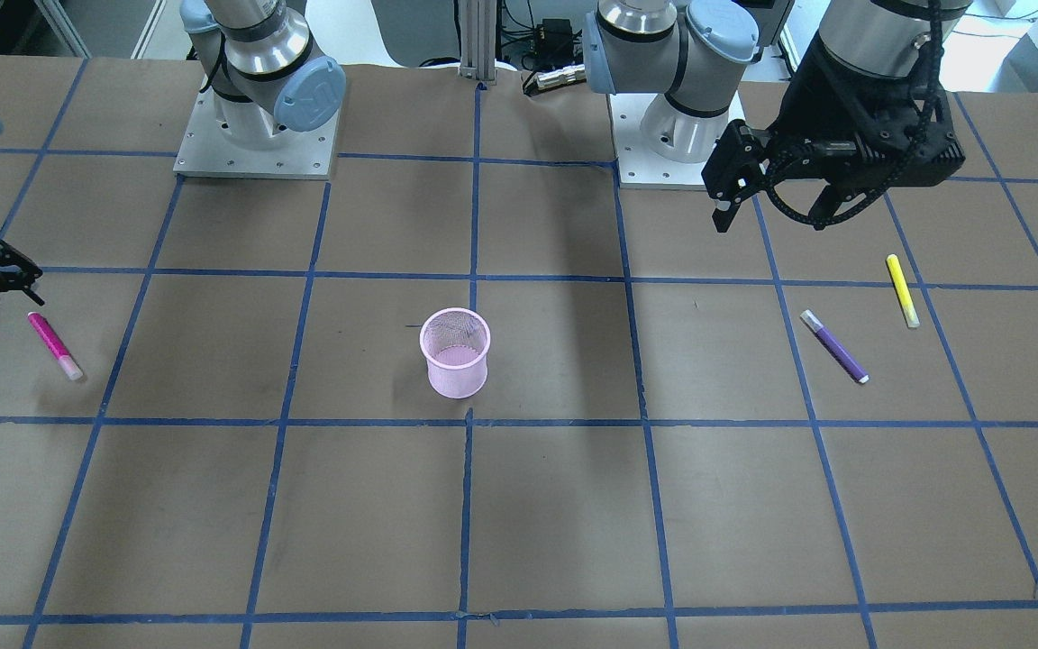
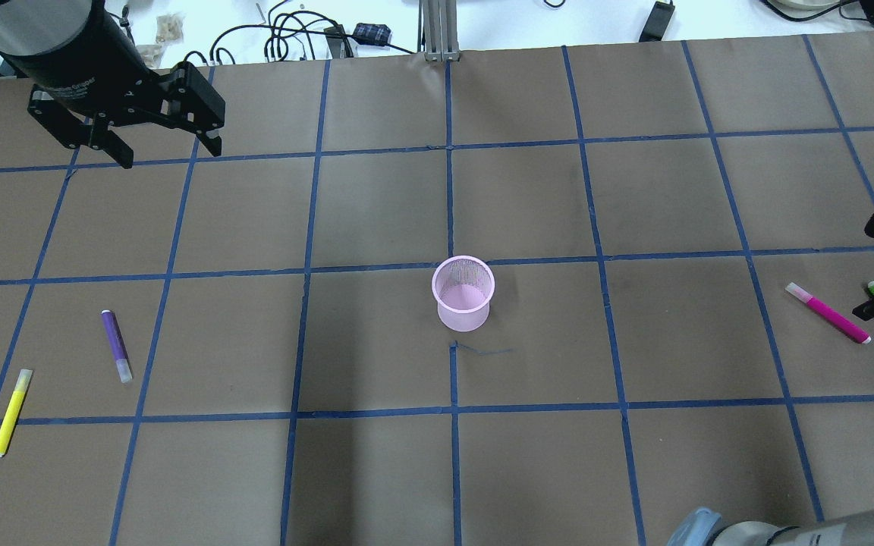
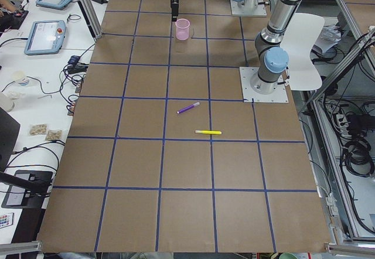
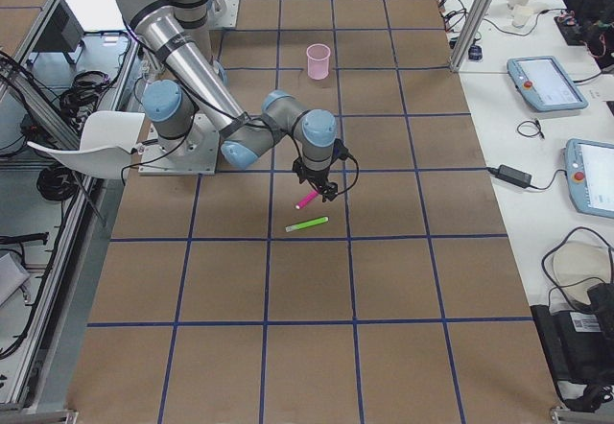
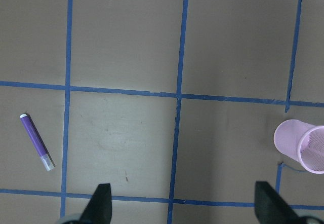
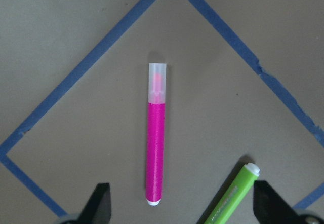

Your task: Insert purple and pink pens into pink cup

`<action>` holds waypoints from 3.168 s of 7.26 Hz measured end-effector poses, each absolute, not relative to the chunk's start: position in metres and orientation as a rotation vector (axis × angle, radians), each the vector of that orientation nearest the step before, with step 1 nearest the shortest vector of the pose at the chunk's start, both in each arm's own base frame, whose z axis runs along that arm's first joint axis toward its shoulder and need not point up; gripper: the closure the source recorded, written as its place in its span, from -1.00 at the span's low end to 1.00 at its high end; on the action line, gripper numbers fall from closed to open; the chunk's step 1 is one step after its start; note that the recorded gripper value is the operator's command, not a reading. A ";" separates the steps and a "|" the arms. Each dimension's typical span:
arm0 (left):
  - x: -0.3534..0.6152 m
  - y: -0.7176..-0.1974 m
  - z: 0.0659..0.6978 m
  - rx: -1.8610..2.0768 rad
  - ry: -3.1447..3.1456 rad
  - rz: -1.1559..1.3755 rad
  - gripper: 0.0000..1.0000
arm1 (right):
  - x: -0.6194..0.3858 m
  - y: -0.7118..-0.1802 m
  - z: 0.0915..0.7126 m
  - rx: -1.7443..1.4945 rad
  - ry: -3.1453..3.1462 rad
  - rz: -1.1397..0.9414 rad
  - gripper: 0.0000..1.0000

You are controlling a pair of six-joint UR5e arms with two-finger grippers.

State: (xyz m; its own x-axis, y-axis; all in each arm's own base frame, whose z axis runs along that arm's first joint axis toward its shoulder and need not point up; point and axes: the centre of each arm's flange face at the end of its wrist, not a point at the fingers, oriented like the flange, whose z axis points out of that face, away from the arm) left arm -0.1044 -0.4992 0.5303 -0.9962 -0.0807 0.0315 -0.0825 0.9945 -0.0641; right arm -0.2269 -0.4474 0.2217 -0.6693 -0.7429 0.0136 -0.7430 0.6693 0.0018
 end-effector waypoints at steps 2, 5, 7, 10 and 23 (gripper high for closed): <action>-0.104 -0.499 0.530 0.130 -3.108 0.102 -1.00 | -0.220 -0.436 0.206 1.276 -2.808 0.026 -1.00; -0.105 -0.500 0.530 0.131 -3.107 0.100 -1.00 | -0.227 -0.429 0.180 1.293 -2.841 0.000 -0.79; -0.104 -0.500 0.530 0.131 -3.108 0.100 -1.00 | -0.229 -0.428 0.171 1.299 -2.859 -0.020 0.13; -0.104 -0.500 0.530 0.131 -3.108 0.100 -1.00 | -0.229 -0.426 0.170 1.302 -2.862 -0.034 1.00; -0.104 -0.500 0.528 0.140 -3.110 0.095 -1.00 | -0.034 -0.538 0.334 0.875 -2.930 -0.282 1.00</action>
State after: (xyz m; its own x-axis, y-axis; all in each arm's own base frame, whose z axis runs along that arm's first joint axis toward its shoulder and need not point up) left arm -0.1041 -0.4997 0.5282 -0.9956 -0.0888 0.0296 -0.0904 0.9941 -0.0598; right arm -0.0344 -0.5376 0.3343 -0.8353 -0.5496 0.0148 -0.5367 0.8209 0.1952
